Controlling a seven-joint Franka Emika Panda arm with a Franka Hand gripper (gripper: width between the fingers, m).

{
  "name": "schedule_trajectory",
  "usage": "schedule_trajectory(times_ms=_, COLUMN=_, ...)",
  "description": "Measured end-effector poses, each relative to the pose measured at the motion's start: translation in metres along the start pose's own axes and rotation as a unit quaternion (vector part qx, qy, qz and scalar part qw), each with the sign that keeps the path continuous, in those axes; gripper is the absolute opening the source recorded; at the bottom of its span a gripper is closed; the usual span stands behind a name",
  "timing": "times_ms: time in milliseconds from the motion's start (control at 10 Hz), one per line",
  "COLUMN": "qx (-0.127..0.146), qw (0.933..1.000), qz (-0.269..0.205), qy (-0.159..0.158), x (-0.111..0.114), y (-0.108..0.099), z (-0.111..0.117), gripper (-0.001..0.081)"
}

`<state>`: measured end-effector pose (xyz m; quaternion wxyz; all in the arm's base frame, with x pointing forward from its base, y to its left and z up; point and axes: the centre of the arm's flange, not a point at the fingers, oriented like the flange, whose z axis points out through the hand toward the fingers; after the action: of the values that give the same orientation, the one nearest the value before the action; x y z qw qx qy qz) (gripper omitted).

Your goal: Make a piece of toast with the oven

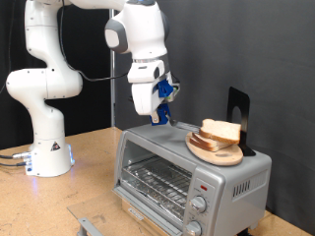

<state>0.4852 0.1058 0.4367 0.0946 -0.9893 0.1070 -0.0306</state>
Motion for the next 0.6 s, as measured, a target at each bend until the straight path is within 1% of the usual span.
schedule_trajectory(times_ms=200, qx=0.003, qw=0.9999, qz=0.01, qy=0.002, x=0.004, y=-0.006, z=0.002, gripper=0.0392)
schedule_trajectory(times_ms=600, qx=-0.004, qw=0.9995, qz=0.033, qy=0.002, x=0.018, y=-0.017, z=0.007, gripper=0.0392)
